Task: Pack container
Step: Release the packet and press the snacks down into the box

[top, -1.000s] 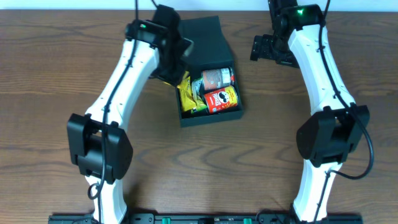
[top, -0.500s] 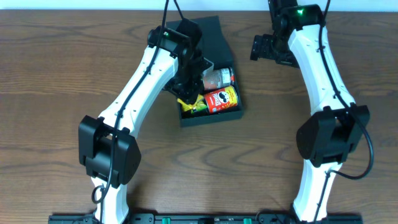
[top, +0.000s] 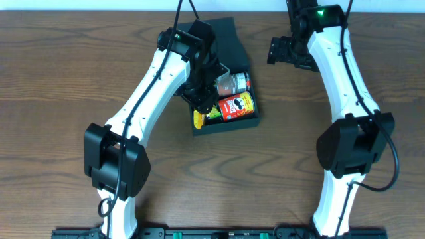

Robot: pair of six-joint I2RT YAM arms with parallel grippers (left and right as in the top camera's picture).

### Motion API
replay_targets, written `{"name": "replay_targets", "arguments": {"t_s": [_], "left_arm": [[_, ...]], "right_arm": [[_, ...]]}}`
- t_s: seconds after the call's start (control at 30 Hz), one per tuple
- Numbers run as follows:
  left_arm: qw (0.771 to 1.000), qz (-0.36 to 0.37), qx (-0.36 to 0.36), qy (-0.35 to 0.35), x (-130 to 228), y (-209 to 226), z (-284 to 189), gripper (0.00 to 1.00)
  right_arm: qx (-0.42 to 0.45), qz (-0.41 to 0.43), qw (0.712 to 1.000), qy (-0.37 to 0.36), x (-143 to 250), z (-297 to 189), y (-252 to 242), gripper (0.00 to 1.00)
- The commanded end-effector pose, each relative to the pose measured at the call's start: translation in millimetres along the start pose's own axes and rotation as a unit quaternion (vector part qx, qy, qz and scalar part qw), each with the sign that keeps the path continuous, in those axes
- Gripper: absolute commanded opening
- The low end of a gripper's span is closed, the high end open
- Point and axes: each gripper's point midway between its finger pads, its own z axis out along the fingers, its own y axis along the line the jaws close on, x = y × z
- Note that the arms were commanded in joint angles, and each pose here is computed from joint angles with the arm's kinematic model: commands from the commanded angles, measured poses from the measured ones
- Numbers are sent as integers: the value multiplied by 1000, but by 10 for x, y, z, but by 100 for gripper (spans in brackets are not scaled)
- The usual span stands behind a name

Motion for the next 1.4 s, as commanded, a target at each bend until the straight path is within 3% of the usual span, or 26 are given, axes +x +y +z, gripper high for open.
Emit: {"name": "replay_targets", "arguments": {"t_s": [0.0,0.37,0.4,0.47,0.6,0.83,1.1,1.37], "left_arm": [[1000,12,-2,-21,-41,-33,-143,59],[998,-33,-14,59,361,25,-164,56],[997,-34,-16,60,362,32,-154,47],[997,-42,-38,60,350,119,-87,13],[993,-71,-71,67,378,259,29,6],[990,-109,-79,34,234,312,128,6],[988,-123,-73,54,346,292,351,6],[990,-126,-29,49,314,132,402,6]], "right_arm": [[-1,0,1000,1,17,18,42,99],[-17,-2,1000,22,105,15,91,99],[-17,-2,1000,21,103,14,92,99],[-18,-1,1000,20,97,14,95,99],[-16,-2,1000,24,114,15,88,99],[-18,-2,1000,23,112,15,92,99],[-17,-2,1000,24,115,15,90,99],[-17,-2,1000,23,111,15,92,99]]}}
